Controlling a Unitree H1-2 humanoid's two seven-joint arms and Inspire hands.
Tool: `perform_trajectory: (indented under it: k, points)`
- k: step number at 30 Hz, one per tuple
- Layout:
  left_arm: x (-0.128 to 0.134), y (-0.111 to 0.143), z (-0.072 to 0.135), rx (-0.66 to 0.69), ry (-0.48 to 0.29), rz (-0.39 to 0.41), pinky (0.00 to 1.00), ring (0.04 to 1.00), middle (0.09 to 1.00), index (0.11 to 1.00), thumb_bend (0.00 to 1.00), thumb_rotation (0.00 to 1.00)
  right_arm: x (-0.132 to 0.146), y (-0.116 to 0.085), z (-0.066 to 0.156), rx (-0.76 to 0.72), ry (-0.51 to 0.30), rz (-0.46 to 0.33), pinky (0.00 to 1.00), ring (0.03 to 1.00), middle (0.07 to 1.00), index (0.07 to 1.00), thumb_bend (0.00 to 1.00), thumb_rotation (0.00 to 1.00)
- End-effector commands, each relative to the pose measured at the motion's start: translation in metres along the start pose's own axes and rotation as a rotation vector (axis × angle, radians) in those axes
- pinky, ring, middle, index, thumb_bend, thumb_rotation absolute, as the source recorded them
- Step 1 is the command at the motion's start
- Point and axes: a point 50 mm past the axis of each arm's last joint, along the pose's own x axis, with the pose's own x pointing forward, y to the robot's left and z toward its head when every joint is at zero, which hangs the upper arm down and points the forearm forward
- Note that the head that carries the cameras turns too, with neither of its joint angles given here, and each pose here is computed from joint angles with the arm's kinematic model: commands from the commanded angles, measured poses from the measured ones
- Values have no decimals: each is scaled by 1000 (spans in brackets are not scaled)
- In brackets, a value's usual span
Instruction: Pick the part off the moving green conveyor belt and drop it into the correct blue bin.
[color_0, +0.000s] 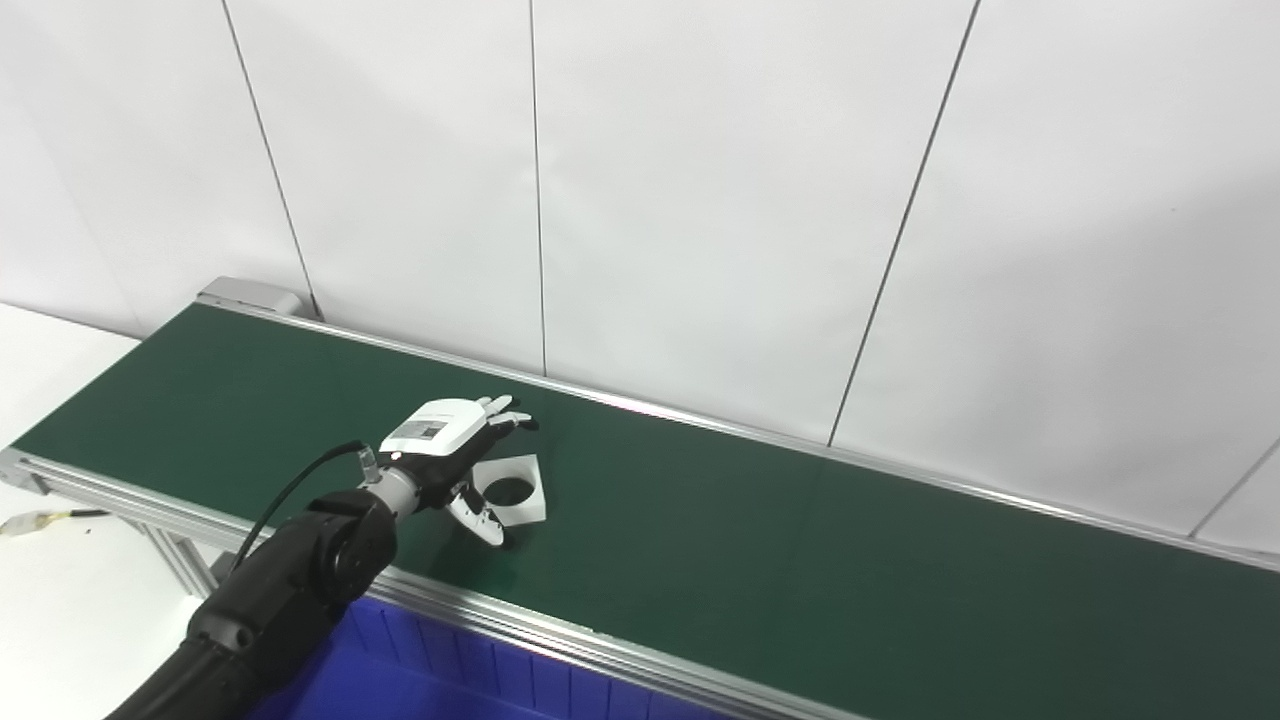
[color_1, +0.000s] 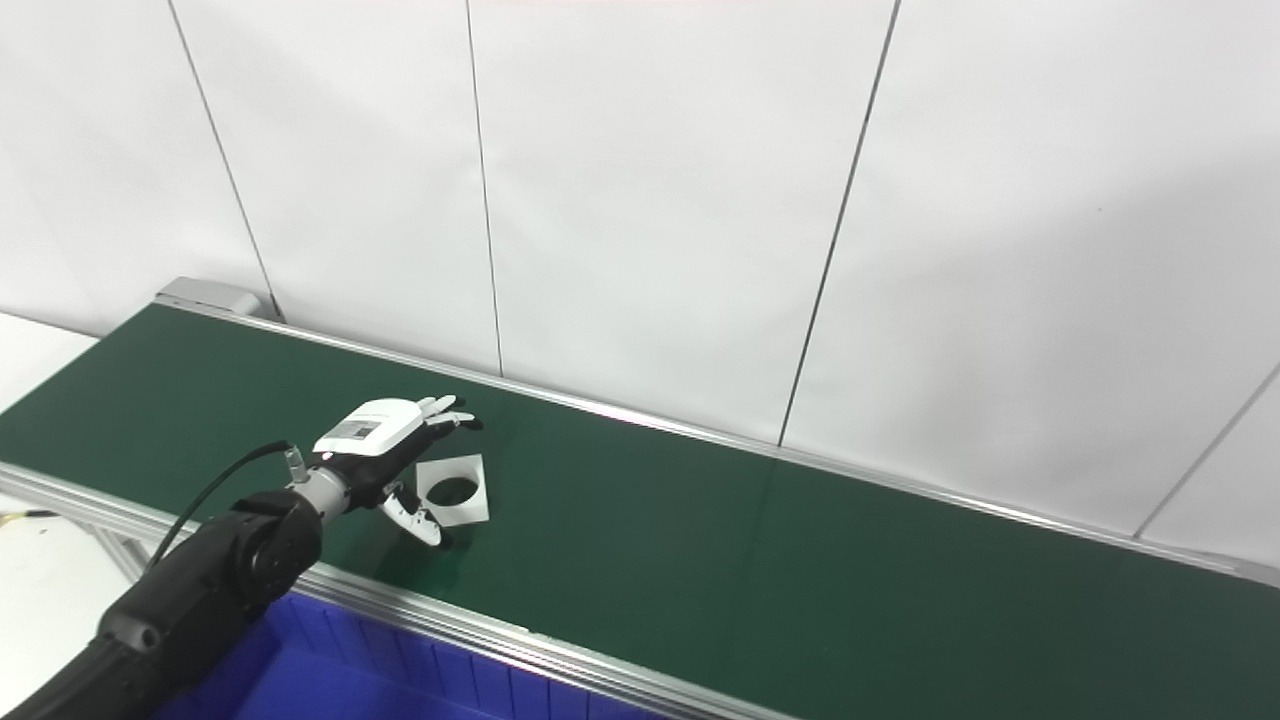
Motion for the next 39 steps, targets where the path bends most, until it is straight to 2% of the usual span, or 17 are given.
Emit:
perform_trajectory:
  k: [1, 5, 7, 14, 21, 26, 30, 31, 33, 35, 36, 37, 38, 39]
  points:
    - [10, 27, 1, 28, -9, 73, 961, 968, 999, 873, 737, 64, 3, -6, 11, 15, -64, -38, 606, 727, 784, 824, 634, 235]
    - [12, 18, 4, -20, -42, 66, 882, 902, 946, 856, 715, 3, 2, -6, 12, 16, -67, -40, 601, 723, 780, 822, 633, 219]
    - [14, 11, 7, -49, -68, 65, 823, 862, 907, 838, 693, 0, 2, -6, 12, 18, -64, -40, 608, 727, 785, 825, 634, 225]
    - [21, -9, 25, -137, -139, 97, 743, 819, 840, 790, 622, 0, 1, -5, 13, 22, -67, -43, 606, 724, 780, 824, 631, 241]
    - [27, -15, 37, -244, -197, 89, 706, 811, 840, 787, 595, 0, 0, -4, 16, 33, -63, -47, 608, 724, 779, 825, 628, 236]
    - [29, -17, 44, -307, -224, 66, 718, 835, 865, 803, 599, 0, 0, -3, 18, 26, -64, -44, 610, 726, 783, 831, 628, 266]
    - [30, -18, 46, -278, -223, 77, 668, 808, 857, 788, 567, 0, 1, -2, 18, 39, -68, -51, 607, 726, 784, 828, 632, 242]
    - [30, -17, 45, -247, -220, 81, 619, 767, 840, 779, 548, 0, 1, -2, 18, 42, -67, -52, 609, 728, 787, 829, 630, 240]
    - [29, -17, 45, -205, -212, 88, 590, 742, 829, 773, 538, 0, 1, -2, 18, 45, -67, -54, 610, 729, 788, 830, 629, 242]
    - [28, -16, 43, -186, -201, 99, 536, 616, 768, 744, 500, 0, 1, -2, 18, 44, -69, -56, 609, 728, 787, 829, 627, 238]
    - [28, -16, 42, -183, -196, 105, 510, 529, 698, 707, 478, 0, 1, -2, 18, 42, -70, -57, 605, 727, 787, 829, 626, 237]
    - [28, -16, 40, -179, -187, 114, 491, 481, 620, 678, 484, 0, 1, -2, 18, 40, -70, -55, 604, 726, 786, 828, 625, 236]
    - [28, -15, 38, -174, -176, 120, 462, 440, 551, 614, 488, 0, 2, -2, 18, 40, -70, -54, 607, 731, 789, 831, 623, 242]
    - [28, -15, 37, -169, -167, 125, 436, 417, 506, 568, 491, 0, 2, -2, 18, 38, -69, -55, 609, 732, 791, 831, 623, 244]
